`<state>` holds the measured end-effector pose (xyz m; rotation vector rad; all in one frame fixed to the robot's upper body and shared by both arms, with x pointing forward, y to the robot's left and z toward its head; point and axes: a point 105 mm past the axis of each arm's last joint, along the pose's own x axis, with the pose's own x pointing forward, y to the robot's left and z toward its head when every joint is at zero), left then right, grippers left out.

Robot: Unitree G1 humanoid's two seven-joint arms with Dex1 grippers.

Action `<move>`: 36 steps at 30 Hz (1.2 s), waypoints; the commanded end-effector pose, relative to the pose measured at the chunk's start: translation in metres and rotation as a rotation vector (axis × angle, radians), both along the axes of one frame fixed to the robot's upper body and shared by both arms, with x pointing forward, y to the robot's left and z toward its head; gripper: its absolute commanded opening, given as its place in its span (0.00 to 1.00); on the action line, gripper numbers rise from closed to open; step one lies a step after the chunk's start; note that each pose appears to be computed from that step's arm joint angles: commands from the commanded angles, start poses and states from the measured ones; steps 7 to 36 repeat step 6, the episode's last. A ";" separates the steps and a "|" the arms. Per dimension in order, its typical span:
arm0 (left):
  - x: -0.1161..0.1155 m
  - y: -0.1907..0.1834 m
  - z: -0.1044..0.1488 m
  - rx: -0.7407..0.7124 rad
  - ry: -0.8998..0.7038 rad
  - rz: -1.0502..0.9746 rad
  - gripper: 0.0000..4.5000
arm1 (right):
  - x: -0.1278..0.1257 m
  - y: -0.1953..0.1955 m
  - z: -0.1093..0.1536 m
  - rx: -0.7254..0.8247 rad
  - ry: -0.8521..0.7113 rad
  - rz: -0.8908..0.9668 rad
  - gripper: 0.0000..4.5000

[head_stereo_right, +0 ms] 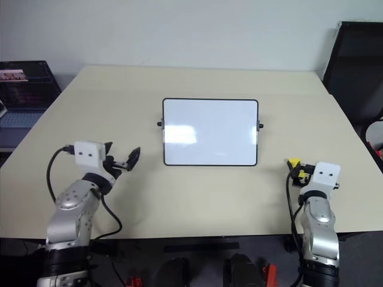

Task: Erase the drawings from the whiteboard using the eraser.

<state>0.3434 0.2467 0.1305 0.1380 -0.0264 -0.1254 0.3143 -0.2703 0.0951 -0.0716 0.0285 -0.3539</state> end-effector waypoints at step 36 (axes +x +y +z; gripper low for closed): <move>0.004 -0.009 0.032 0.009 -0.103 -0.021 1.00 | -0.001 -0.013 0.016 -0.029 -0.062 -0.046 1.00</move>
